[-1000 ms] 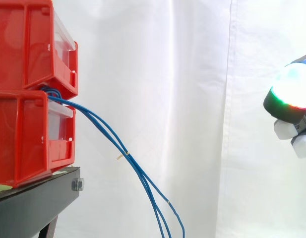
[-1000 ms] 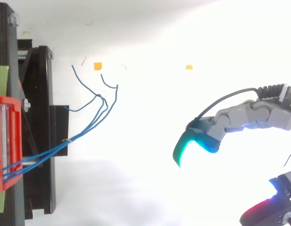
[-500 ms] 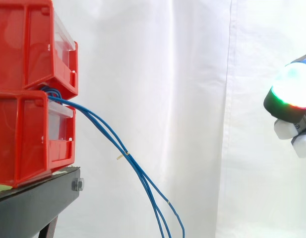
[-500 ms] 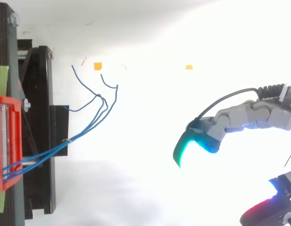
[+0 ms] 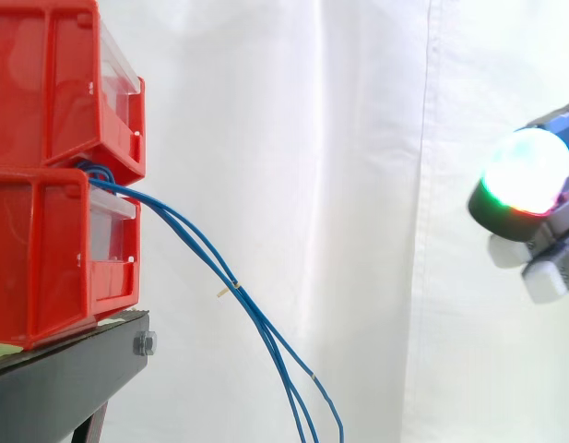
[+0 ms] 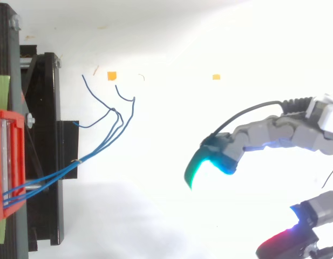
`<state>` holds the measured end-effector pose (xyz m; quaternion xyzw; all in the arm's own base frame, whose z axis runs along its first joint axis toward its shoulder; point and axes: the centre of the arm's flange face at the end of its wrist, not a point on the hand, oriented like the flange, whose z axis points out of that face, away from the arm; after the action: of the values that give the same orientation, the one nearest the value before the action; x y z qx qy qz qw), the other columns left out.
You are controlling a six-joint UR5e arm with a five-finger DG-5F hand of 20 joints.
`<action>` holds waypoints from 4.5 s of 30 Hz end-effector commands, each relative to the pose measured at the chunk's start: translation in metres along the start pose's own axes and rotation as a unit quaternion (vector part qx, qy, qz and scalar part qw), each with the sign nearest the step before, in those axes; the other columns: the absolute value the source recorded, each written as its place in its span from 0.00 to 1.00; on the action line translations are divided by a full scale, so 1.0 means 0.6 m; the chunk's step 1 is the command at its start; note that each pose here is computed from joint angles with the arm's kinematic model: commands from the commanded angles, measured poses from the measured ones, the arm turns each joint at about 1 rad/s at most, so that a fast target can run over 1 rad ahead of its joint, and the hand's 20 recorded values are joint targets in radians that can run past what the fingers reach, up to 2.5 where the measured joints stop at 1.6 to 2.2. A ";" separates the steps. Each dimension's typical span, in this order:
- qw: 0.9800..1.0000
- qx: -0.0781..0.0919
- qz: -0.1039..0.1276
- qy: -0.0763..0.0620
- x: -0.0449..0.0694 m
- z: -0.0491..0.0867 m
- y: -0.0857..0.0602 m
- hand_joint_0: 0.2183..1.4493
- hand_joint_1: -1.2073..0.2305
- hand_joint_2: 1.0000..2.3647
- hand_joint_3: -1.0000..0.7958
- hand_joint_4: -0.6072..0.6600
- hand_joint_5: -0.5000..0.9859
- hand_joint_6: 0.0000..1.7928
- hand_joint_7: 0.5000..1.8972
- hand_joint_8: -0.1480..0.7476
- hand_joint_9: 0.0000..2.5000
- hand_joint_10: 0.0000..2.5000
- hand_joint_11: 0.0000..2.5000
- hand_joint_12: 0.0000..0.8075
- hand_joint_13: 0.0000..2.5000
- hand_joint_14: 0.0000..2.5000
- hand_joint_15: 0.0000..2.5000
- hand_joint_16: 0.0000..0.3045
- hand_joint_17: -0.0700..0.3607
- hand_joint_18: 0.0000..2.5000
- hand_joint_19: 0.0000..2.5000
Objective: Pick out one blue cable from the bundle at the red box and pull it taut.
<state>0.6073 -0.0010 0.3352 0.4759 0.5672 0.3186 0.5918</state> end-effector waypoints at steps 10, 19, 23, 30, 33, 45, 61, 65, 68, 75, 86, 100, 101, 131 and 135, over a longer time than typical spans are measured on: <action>0.995 -0.054 0.035 -0.079 0.030 0.060 -0.029 0.31 0.44 0.00 0.30 0.74 0.24 0.28 0.22 0.51 0.26 0.00 0.00 0.52 0.21 0.00 0.09 0.19 0.47 0.20 0.21; 0.993 -0.046 0.031 -0.102 0.018 0.072 -0.051 0.31 0.43 0.00 0.29 0.73 0.23 0.28 0.23 0.49 0.22 0.00 0.01 0.48 0.04 0.00 0.04 0.18 0.45 0.01 0.18; 0.993 -0.044 0.028 -0.105 0.023 0.083 -0.073 0.30 0.42 0.00 0.29 0.72 0.23 0.28 0.23 0.48 0.20 0.00 0.01 0.48 0.02 0.00 0.03 0.18 0.45 0.00 0.17; 0.991 -0.055 0.036 -0.113 0.048 0.118 -0.129 0.30 0.42 0.00 0.29 0.72 0.23 0.28 0.23 0.48 0.20 0.00 0.01 0.48 0.02 0.00 0.04 0.18 0.45 0.00 0.17; 0.989 -0.072 0.044 -0.118 0.056 0.129 -0.133 0.30 0.42 0.00 0.29 0.73 0.23 0.28 0.23 0.48 0.20 0.00 0.00 0.48 0.02 0.00 0.04 0.18 0.45 0.00 0.18; 0.986 -0.087 0.022 -0.141 0.028 0.141 -0.132 0.30 0.43 0.00 0.30 0.73 0.24 0.28 0.23 0.48 0.20 0.00 0.00 0.48 0.02 0.00 0.04 0.18 0.45 0.00 0.18; 0.989 -0.089 0.012 -0.115 0.048 0.196 -0.179 0.30 0.43 0.00 0.30 0.73 0.24 0.28 0.23 0.49 0.21 0.00 0.01 0.48 0.04 0.00 0.04 0.18 0.45 0.01 0.19; 0.990 -0.090 0.016 -0.111 0.058 0.224 -0.192 0.30 0.43 0.00 0.30 0.73 0.24 0.28 0.23 0.49 0.21 0.00 0.01 0.48 0.05 0.00 0.04 0.18 0.45 0.02 0.19; 0.990 -0.100 0.023 -0.101 0.069 0.249 -0.196 0.30 0.43 0.00 0.30 0.73 0.24 0.28 0.23 0.49 0.21 0.00 0.01 0.48 0.05 0.00 0.04 0.18 0.45 0.02 0.19; 0.990 -0.114 0.038 -0.075 0.101 0.323 -0.221 0.30 0.44 0.00 0.30 0.73 0.24 0.28 0.23 0.49 0.21 0.00 0.01 0.49 0.05 0.00 0.04 0.19 0.46 0.03 0.19; 0.990 -0.121 0.050 -0.043 0.118 0.322 -0.219 0.30 0.42 0.00 0.30 0.73 0.24 0.28 0.22 0.49 0.22 0.00 0.00 0.49 0.07 0.00 0.04 0.19 0.46 0.06 0.18; 0.988 -0.139 0.069 -0.001 0.128 0.322 -0.214 0.30 0.43 0.00 0.30 0.73 0.24 0.28 0.22 0.49 0.23 0.00 0.00 0.49 0.08 0.00 0.04 0.19 0.46 0.07 0.18; 0.988 -0.139 0.069 0.000 0.128 0.322 -0.213 0.30 0.42 0.00 0.30 0.73 0.24 0.28 0.22 0.49 0.23 0.00 0.00 0.50 0.08 0.00 0.04 0.19 0.46 0.07 0.18; 0.980 -0.157 0.114 0.051 0.127 0.323 -0.209 0.30 0.53 0.00 0.28 0.73 0.26 0.28 0.35 0.50 0.25 0.00 0.01 0.51 0.11 0.00 0.05 0.19 0.47 0.10 0.19; 0.977 -0.163 0.114 0.070 0.126 0.323 -0.209 0.32 0.49 0.00 0.31 0.72 0.26 0.28 0.39 0.50 0.25 0.00 0.01 0.51 0.12 0.00 0.05 0.19 0.46 0.10 0.19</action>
<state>0.7876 -0.0137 0.1720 0.4186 0.4838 0.4962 0.5869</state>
